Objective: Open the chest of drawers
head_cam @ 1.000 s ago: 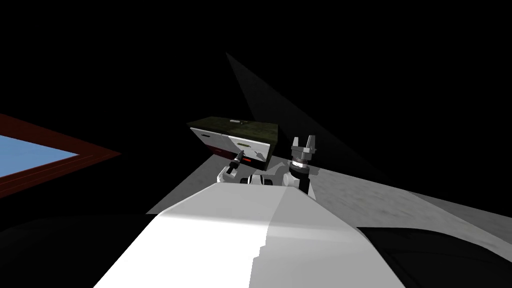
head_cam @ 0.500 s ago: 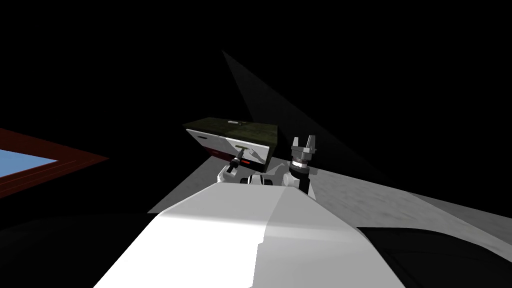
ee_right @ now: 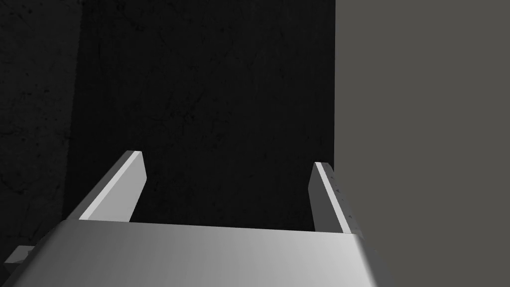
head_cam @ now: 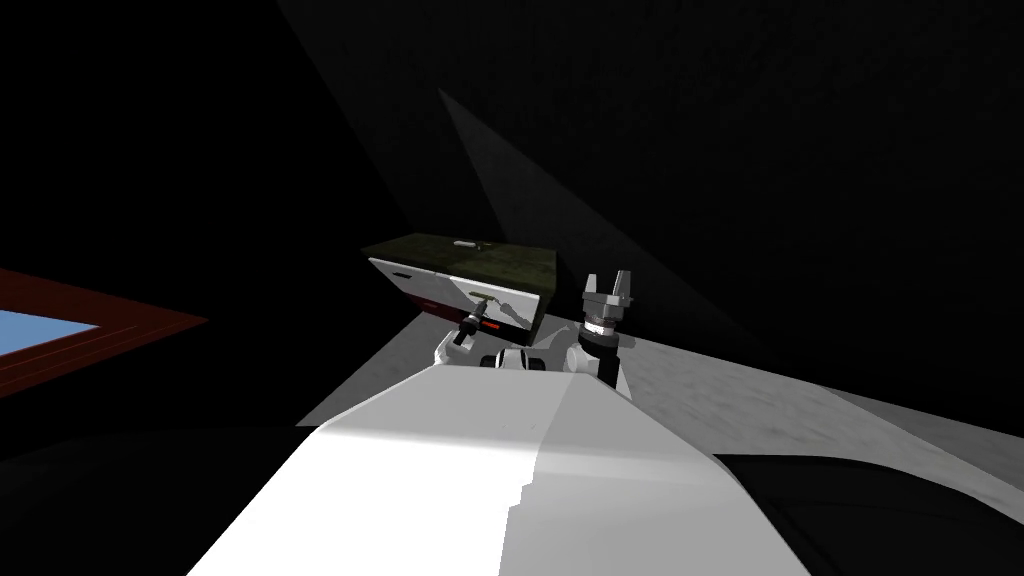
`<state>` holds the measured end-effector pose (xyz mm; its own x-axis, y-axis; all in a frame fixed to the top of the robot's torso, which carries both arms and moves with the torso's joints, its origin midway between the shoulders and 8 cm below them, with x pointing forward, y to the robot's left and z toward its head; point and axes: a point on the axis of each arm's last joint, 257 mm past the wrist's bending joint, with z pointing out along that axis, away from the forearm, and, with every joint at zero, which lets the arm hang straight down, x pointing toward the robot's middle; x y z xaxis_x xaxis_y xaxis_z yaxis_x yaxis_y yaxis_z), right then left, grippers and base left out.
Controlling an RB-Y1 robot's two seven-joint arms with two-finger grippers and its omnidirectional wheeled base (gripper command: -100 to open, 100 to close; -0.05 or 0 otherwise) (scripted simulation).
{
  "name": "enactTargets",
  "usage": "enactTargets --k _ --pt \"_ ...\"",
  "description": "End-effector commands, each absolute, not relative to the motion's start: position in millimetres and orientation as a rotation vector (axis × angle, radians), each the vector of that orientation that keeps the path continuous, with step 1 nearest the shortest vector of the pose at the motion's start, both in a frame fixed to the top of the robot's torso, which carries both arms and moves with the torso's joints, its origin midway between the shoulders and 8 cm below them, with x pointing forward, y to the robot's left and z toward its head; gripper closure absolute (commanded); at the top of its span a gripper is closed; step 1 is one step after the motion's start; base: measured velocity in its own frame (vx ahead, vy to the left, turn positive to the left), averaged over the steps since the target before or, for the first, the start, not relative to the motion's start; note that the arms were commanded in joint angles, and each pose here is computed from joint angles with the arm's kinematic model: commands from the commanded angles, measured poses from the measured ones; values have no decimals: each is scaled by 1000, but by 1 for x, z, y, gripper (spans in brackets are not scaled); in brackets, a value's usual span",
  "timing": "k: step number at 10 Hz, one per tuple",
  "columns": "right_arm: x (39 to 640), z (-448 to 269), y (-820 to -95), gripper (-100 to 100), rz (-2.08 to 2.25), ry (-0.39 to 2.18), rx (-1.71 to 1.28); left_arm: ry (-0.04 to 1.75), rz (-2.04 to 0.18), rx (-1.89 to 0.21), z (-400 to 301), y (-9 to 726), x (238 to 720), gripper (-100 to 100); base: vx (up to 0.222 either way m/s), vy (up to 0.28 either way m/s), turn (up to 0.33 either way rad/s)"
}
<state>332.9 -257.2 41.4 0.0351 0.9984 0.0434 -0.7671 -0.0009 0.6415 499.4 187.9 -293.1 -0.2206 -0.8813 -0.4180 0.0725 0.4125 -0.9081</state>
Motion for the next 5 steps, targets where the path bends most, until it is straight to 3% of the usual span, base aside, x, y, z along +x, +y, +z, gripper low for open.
enactTargets --k 1,3,4,5 --pt "333 41 -257 0 1483 501 585 1537 -1054 -744 -291 187 496 100 -191 47 10" --pt "333 41 -257 0 1482 502 586 1537 -1054 -743 -291 186 496 100 -123 42 13" --pt "333 41 -257 0 1482 502 586 1536 -1050 -746 -291 187 499 -100 61 -48 -29" --pt "333 41 -257 0 1482 502 586 1536 -1049 -747 -291 187 499 -100 132 -63 -22"
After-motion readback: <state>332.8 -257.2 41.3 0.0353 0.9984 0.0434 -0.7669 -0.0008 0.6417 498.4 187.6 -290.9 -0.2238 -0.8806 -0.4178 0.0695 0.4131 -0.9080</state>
